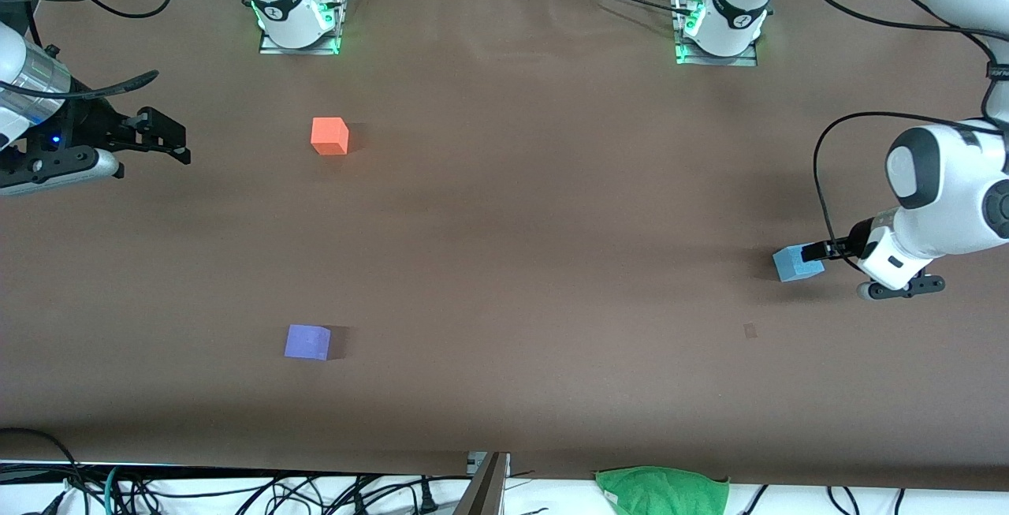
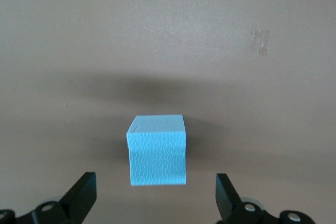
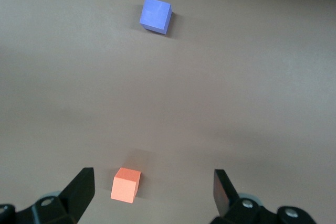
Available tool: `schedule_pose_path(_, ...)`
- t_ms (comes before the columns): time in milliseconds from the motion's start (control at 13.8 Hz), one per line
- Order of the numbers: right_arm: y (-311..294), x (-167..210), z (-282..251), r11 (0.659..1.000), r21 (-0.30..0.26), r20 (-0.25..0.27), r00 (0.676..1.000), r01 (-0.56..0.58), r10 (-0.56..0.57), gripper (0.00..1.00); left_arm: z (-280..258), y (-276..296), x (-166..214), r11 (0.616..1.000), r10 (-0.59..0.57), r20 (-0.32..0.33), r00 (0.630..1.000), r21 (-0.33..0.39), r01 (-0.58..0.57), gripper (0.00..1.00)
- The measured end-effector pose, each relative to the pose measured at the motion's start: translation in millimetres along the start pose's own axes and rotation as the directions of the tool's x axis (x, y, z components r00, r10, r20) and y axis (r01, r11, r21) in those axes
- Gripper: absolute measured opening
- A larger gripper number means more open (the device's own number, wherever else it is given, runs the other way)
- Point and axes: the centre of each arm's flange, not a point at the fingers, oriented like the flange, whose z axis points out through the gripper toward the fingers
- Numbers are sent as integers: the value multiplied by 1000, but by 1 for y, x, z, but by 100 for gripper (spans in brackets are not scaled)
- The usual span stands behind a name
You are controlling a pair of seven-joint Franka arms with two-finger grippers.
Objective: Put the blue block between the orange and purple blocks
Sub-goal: 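Close the left gripper on the light-blue block and lift it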
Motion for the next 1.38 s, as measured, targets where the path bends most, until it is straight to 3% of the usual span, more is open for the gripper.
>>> schedule_pose_path(654, 2, 0, 0, 1000, 0, 0, 1000, -3, 3, 100, 52, -2, 4, 1000, -3, -13, 1000, -2, 3, 100)
schedule_pose_path(1162, 14, 7, 3, 1000, -12, -21, 1000, -22, 22, 100, 76, -4, 10, 1000, -6, -66, 998, -4, 6, 100)
schedule_pose_path(1308, 17, 8, 4, 999, -46, -14, 1000, -18, 17, 100, 87, -9, 11, 1000, -15, -64, 998, -4, 15, 93)
schedule_pose_path(1380, 18, 8, 4, 998, -56, -12, 1000, -16, 16, 100, 89, -11, 10, 1000, -18, -61, 998, -4, 17, 85)
